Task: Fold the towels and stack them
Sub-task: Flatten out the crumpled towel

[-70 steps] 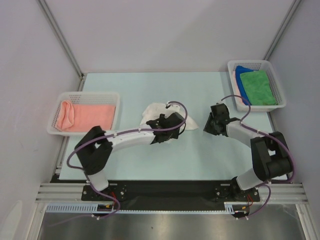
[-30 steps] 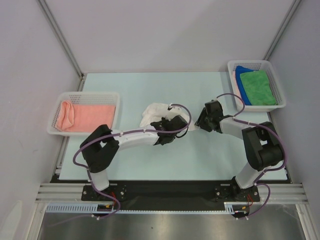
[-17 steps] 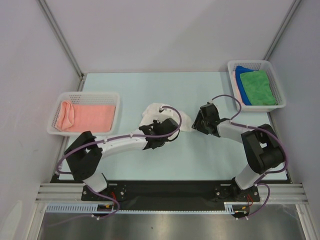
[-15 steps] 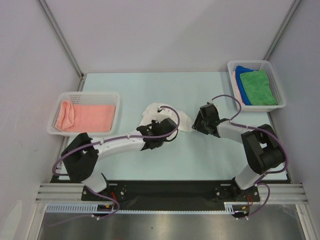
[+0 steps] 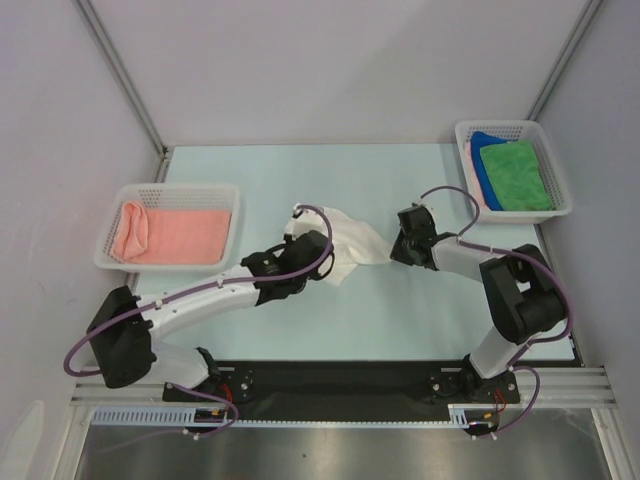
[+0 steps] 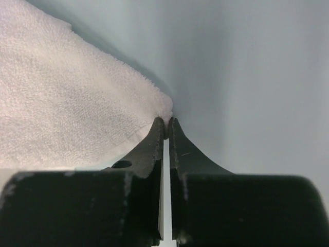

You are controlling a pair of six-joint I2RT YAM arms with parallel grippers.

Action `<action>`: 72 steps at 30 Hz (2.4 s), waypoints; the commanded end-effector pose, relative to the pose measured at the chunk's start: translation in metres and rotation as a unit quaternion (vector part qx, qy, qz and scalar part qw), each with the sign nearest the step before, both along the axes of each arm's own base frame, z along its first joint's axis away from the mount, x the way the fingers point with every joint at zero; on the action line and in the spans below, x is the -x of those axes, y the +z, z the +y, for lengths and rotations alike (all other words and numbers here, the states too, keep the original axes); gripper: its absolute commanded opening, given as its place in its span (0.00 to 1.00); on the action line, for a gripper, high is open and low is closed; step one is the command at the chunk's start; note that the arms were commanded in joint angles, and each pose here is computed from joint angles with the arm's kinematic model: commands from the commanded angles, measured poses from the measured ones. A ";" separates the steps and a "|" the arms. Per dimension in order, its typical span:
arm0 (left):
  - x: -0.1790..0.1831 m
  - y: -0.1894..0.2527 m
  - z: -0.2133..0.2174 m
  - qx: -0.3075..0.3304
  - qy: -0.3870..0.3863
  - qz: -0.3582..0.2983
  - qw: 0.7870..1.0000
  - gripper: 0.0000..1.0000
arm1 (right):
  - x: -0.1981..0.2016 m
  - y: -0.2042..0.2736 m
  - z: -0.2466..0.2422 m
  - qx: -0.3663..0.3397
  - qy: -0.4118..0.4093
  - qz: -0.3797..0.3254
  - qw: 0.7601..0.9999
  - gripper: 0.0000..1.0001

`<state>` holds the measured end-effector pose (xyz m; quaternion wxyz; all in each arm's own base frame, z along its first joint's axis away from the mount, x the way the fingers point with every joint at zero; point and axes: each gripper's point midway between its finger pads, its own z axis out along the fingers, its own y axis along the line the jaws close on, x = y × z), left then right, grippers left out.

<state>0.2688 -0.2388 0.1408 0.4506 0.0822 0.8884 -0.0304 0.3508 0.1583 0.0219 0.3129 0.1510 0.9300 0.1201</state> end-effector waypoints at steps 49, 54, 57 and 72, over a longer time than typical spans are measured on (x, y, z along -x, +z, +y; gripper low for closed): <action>0.106 0.572 0.085 0.175 -0.170 -0.565 0.788 0.00 | 0.178 0.687 -0.043 -0.070 0.154 -0.685 0.709 0.00; 0.098 0.569 0.085 0.164 -0.142 -0.566 0.795 0.00 | 0.151 0.679 -0.030 -0.058 0.150 -0.668 0.727 0.00; 0.086 0.557 0.077 0.147 -0.129 -0.558 0.807 0.00 | 0.124 0.660 -0.015 -0.049 0.152 -0.646 0.746 0.00; -0.150 0.410 0.017 0.138 -0.130 -0.396 0.898 0.00 | -0.088 0.511 -0.014 -0.029 0.115 -0.510 0.852 0.00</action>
